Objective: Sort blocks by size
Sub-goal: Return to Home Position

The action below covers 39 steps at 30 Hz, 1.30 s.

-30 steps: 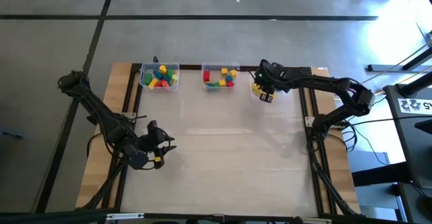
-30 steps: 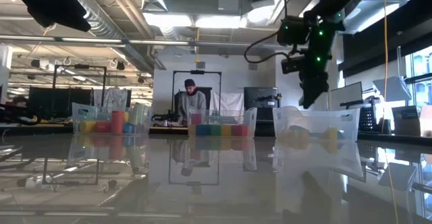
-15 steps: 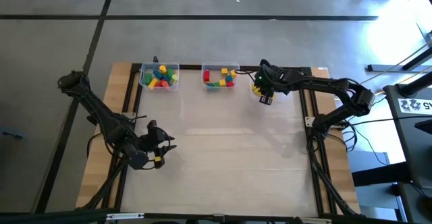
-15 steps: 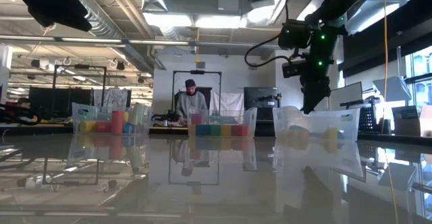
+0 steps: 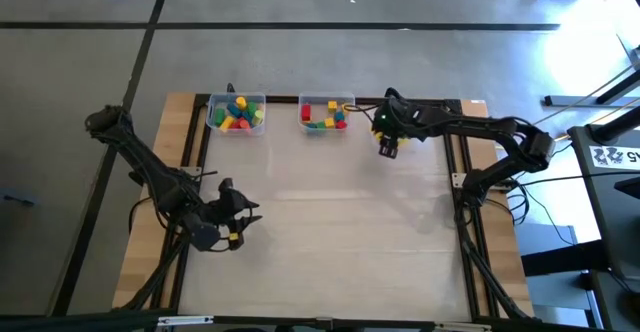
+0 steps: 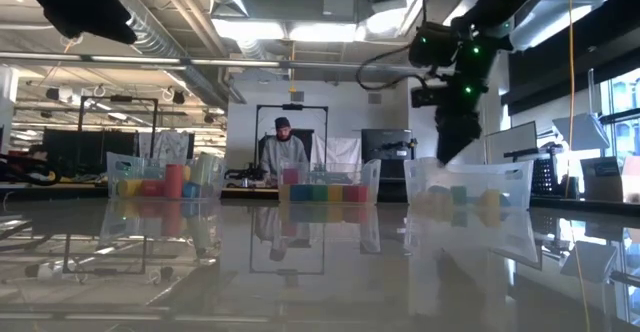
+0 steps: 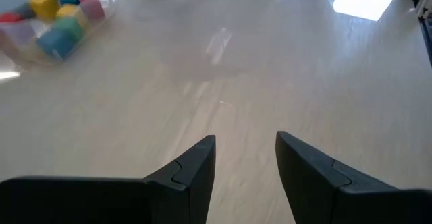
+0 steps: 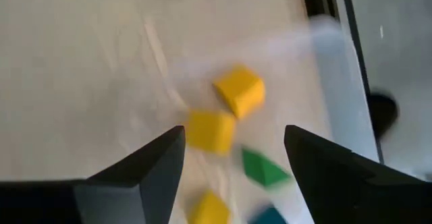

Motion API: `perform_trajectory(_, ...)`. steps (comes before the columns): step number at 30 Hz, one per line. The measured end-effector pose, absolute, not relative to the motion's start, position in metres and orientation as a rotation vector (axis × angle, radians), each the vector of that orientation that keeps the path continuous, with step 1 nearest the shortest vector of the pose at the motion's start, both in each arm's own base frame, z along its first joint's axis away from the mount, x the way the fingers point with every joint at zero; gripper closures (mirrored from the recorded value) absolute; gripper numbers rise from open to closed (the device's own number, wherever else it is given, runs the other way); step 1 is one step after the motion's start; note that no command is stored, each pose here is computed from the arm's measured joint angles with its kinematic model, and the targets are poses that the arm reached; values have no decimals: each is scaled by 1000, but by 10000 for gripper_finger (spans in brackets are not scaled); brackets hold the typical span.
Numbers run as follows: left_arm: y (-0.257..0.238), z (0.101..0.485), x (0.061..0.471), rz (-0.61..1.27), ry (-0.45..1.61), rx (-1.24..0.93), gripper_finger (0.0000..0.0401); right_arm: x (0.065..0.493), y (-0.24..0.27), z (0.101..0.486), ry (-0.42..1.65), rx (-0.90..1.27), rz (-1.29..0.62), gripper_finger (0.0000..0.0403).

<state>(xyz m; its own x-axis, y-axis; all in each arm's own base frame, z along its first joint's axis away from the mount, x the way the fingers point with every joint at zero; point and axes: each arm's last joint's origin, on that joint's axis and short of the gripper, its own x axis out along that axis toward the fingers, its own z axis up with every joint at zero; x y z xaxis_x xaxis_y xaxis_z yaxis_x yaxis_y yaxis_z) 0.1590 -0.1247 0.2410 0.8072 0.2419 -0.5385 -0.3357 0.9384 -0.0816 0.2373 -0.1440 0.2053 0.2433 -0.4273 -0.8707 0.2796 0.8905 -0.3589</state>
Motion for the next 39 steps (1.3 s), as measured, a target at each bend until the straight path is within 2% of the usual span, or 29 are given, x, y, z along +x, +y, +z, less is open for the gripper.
perform_trajectory(7,-117,245,172,311,522,-94,251,269,-116,214,1030,-243,-353,165)
perform_trajectory(16,-100,248,188,289,550,-36,251,294,-79,224,844,-330,-196,252)
perform_trajectory(24,-92,248,194,259,579,41,254,307,-48,234,670,-428,49,323)
perform_trajectory(34,-87,251,191,249,587,121,333,302,-12,265,469,-541,196,396)
perform_trajectory(39,-76,257,183,276,597,119,367,287,-9,288,380,-563,201,393)
